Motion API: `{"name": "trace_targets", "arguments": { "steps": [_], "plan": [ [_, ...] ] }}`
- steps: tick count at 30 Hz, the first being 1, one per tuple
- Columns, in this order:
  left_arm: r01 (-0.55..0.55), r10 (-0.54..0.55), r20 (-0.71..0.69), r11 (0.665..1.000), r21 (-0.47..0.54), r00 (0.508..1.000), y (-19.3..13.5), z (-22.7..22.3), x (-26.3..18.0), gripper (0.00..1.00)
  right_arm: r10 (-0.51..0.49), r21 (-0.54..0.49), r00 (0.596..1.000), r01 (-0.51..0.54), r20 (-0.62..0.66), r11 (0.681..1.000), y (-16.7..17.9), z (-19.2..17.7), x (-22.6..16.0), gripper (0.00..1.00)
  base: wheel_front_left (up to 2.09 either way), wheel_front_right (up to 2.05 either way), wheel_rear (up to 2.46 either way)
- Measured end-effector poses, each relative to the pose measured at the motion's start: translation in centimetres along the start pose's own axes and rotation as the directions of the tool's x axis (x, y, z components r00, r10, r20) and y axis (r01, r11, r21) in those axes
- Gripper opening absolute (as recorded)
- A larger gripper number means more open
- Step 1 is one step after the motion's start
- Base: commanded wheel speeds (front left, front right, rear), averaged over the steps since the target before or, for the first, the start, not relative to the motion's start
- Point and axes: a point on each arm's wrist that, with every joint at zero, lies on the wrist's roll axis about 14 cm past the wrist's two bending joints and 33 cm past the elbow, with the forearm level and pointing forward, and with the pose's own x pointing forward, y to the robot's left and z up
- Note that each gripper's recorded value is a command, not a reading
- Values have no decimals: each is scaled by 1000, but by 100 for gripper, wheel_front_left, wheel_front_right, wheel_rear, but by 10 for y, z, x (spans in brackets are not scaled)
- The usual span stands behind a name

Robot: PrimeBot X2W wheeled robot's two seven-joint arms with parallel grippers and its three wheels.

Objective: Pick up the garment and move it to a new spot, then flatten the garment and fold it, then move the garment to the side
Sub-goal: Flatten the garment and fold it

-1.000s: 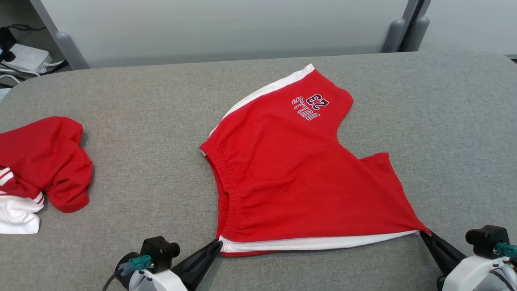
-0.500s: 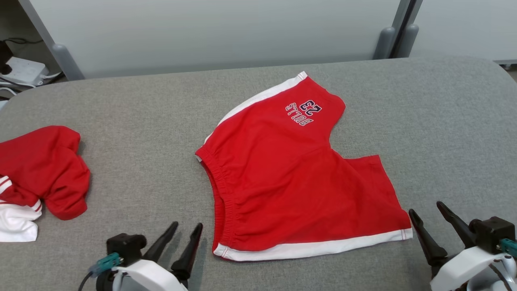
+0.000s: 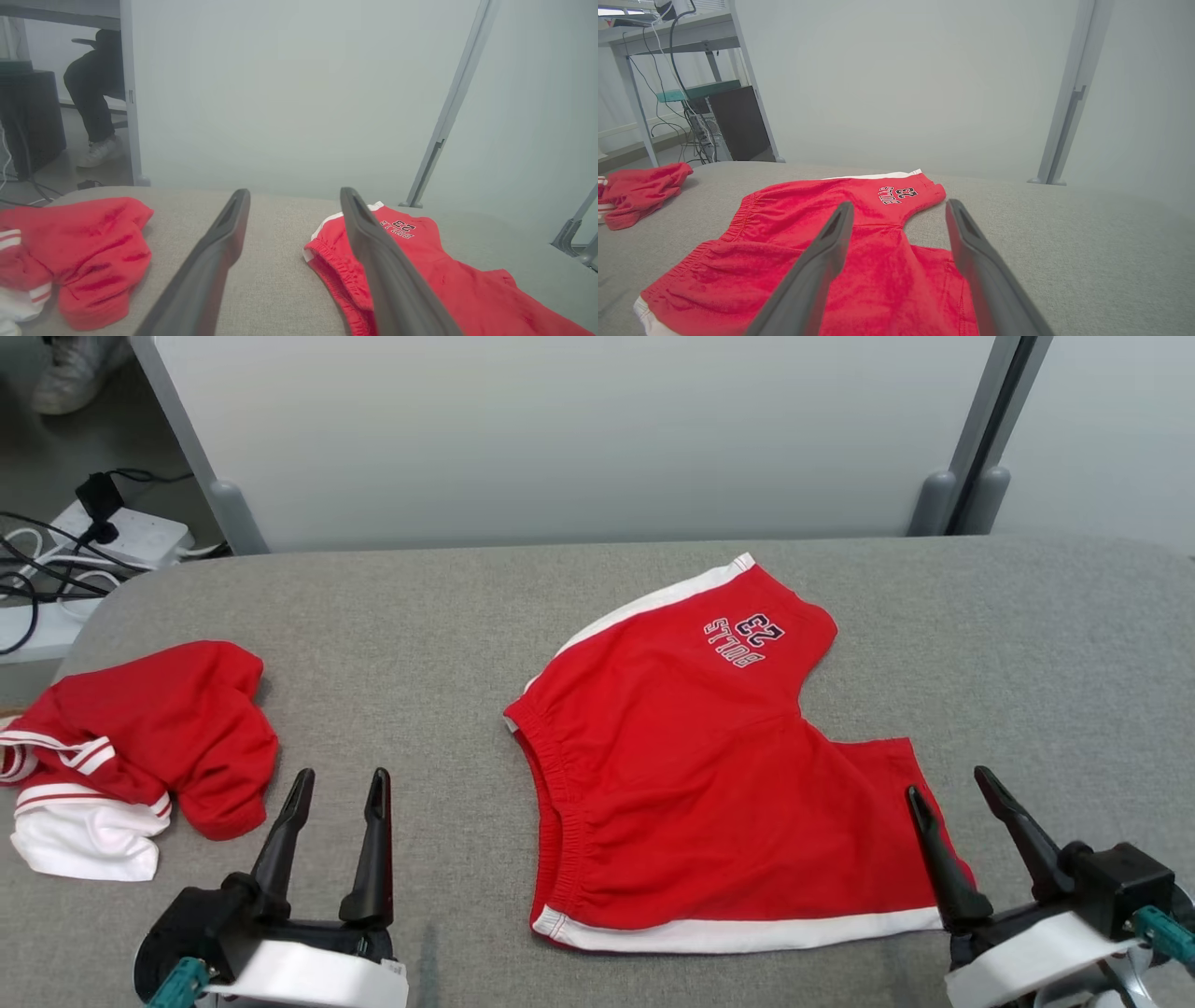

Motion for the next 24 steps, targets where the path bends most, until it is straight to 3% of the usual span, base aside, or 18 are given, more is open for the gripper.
{"name": "trace_targets", "arguments": {
  "steps": [8,15,24],
  "plan": [
    [-55,42,103,991,124,994,6,28,-21,100,-27,25,997,25,79,999,13,18,-15,100,0,0,0],
    [-61,56,36,990,127,998,9,6,-44,100,-51,50,993,46,103,998,14,24,-30,100,0,0,0],
    [-80,85,-30,987,142,996,15,-13,-73,100,-109,87,994,106,33,991,7,0,-65,100,0,0,0]
  ]
}}
